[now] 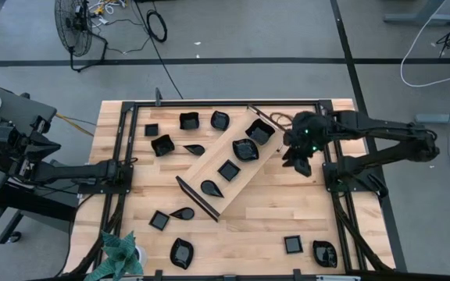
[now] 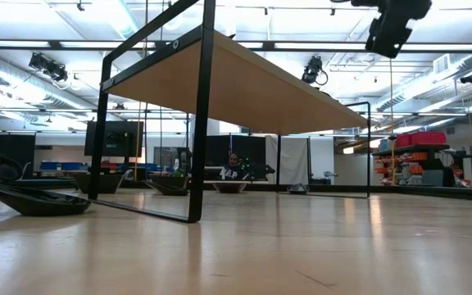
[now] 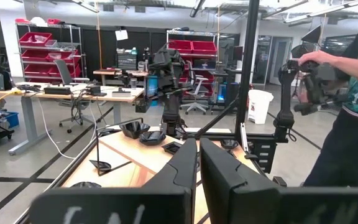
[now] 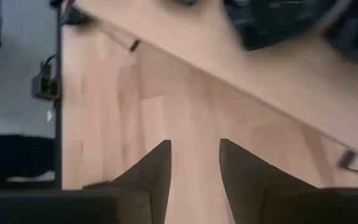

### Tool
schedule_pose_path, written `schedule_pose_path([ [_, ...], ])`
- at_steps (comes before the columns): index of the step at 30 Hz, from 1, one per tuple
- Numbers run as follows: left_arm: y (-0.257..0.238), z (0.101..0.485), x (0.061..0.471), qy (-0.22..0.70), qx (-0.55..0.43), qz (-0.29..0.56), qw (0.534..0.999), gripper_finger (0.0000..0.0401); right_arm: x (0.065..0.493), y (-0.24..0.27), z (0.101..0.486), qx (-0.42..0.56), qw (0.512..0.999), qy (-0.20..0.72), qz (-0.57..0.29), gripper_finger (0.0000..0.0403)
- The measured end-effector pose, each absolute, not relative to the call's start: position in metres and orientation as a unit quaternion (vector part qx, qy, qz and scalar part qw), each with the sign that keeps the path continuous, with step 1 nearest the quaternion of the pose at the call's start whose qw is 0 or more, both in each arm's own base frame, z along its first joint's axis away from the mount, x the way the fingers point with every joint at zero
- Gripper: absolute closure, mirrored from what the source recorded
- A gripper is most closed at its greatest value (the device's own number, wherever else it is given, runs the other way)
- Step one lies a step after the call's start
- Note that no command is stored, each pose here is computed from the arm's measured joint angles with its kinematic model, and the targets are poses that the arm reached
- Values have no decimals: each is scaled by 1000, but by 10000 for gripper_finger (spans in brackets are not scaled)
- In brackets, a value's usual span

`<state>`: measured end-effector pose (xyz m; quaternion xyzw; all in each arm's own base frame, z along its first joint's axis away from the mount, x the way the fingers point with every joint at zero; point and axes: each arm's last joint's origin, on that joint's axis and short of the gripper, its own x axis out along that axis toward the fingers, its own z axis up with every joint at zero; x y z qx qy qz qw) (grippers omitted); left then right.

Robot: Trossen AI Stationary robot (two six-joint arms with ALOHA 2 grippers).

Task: Pick & Place Mini shaped plates
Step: Stack the black square shaped plate on top of the black square shaped plate on the shelf

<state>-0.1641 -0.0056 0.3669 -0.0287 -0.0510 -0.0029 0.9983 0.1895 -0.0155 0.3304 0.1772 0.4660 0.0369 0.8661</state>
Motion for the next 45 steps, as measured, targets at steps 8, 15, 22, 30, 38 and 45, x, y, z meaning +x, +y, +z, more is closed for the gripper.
schedule_pose_path([
  [8, -6, 367, -164, -51, -29, -3, 998, 376, 190, 20, 331, 133, 860, 479, 117, 266],
  [15, -6, 367, -164, -51, -29, -3, 998, 376, 190, 47, 326, 98, 844, 497, 175, 266],
  [22, -6, 367, -164, -51, -29, -3, 998, 376, 187, 77, 321, 55, 824, 514, 232, 266],
  [30, -6, 367, -164, -51, -29, -3, 998, 376, 183, 112, 309, -45, 819, 526, 225, 266],
  [38, -6, 367, -164, -51, -29, -3, 998, 376, 187, 151, 292, -91, 802, 531, 258, 266],
  [45, -6, 367, -164, -51, -29, -3, 998, 376, 197, 180, 275, -74, 803, 528, 267, 266],
])
